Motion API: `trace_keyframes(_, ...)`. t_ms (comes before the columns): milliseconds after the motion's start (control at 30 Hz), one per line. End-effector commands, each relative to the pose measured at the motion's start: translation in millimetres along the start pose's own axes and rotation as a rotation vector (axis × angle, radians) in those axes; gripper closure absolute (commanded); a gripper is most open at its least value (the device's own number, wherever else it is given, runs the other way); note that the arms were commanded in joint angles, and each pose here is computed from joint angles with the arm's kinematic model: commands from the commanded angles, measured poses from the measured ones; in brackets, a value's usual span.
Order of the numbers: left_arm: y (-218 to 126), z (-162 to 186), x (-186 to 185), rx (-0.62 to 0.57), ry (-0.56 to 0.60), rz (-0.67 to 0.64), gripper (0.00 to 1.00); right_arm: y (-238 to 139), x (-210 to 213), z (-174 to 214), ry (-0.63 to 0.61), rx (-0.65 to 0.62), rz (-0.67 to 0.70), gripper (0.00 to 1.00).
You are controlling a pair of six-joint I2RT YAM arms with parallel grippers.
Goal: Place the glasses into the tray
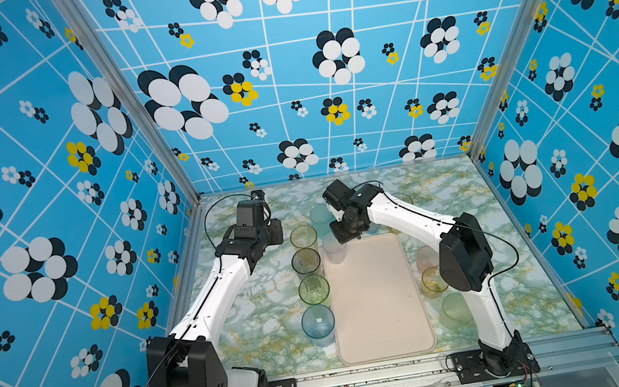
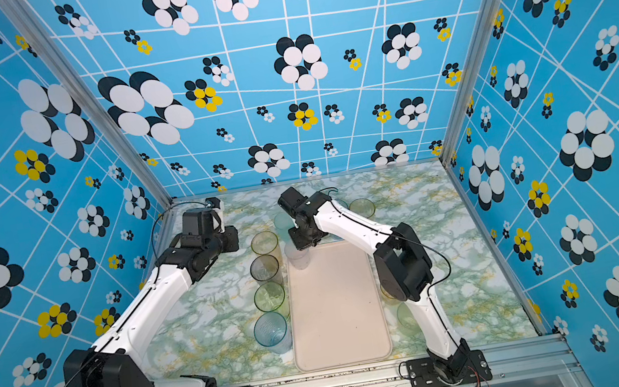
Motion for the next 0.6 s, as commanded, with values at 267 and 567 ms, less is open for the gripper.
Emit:
trace_keyframes(267,-3,2,2,0.006,0.009,0.0,0.64,-10,0,1,0.008,-0.009,0.015,0.8)
trace_keyframes(567,-11,-1,1,-0.015,0.024,-0.013,0.64,-44,-5,0,0.021,-0.096,0.009,0.75)
Point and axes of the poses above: each gripper's point midway between its finger pads, its own y axis out along the fingers, its own x axis along the line the jaws close on, z = x × y, the point moved 5 cm from there along -y, back along the fingers, and after that the axes turned 5 degrees about y, right-handed, at the moved point
